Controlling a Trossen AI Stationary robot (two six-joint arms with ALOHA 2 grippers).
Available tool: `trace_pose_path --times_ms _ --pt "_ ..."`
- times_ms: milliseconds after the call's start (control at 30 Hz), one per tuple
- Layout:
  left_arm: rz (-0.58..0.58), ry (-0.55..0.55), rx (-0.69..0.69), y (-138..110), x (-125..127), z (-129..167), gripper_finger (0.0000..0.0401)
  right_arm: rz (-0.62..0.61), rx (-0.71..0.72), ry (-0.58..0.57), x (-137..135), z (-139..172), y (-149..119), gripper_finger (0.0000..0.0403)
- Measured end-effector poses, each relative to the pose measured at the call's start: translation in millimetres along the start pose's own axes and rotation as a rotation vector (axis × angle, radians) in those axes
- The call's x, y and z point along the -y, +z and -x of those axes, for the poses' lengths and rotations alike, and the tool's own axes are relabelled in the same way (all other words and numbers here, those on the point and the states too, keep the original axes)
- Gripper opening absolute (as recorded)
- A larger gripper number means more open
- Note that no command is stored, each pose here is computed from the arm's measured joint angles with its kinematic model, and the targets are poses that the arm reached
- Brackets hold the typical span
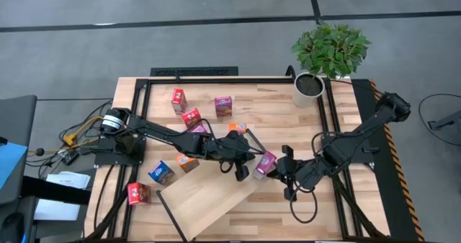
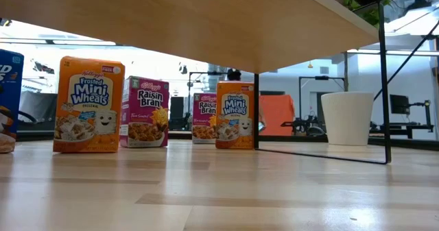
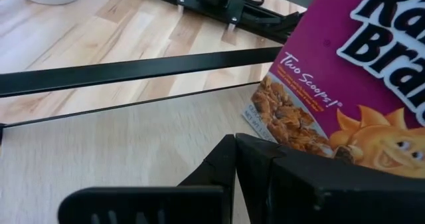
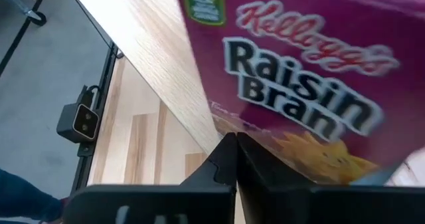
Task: Stack cereal on shelf
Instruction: Put the left purple cereal box onto the shelf
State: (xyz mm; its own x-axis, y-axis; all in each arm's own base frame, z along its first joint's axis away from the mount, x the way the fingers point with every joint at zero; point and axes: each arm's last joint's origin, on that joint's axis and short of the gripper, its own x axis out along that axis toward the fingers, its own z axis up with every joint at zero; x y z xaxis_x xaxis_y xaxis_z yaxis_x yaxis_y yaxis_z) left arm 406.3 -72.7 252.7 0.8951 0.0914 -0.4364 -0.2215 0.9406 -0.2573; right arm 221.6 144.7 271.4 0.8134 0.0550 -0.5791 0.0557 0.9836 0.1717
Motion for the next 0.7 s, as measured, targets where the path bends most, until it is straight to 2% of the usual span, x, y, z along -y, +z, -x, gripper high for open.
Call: trace_pose_path --times_ms 233,467,700 --pt "0.000 -0.001 0.000 0 0 0 0.0000 0.002 0.017 0.004 -4 -7 0 0.0032" --pt "0.000 -0.001 0.001 0 0 0 0.0000 0.009 0.065 -0.060 5 -8 8 0.0020" --pt "-0.010 0.015 -0.033 -2 -2 2 0.0000 -0.002 0.057 -0.038 4 -4 8 0.0039"
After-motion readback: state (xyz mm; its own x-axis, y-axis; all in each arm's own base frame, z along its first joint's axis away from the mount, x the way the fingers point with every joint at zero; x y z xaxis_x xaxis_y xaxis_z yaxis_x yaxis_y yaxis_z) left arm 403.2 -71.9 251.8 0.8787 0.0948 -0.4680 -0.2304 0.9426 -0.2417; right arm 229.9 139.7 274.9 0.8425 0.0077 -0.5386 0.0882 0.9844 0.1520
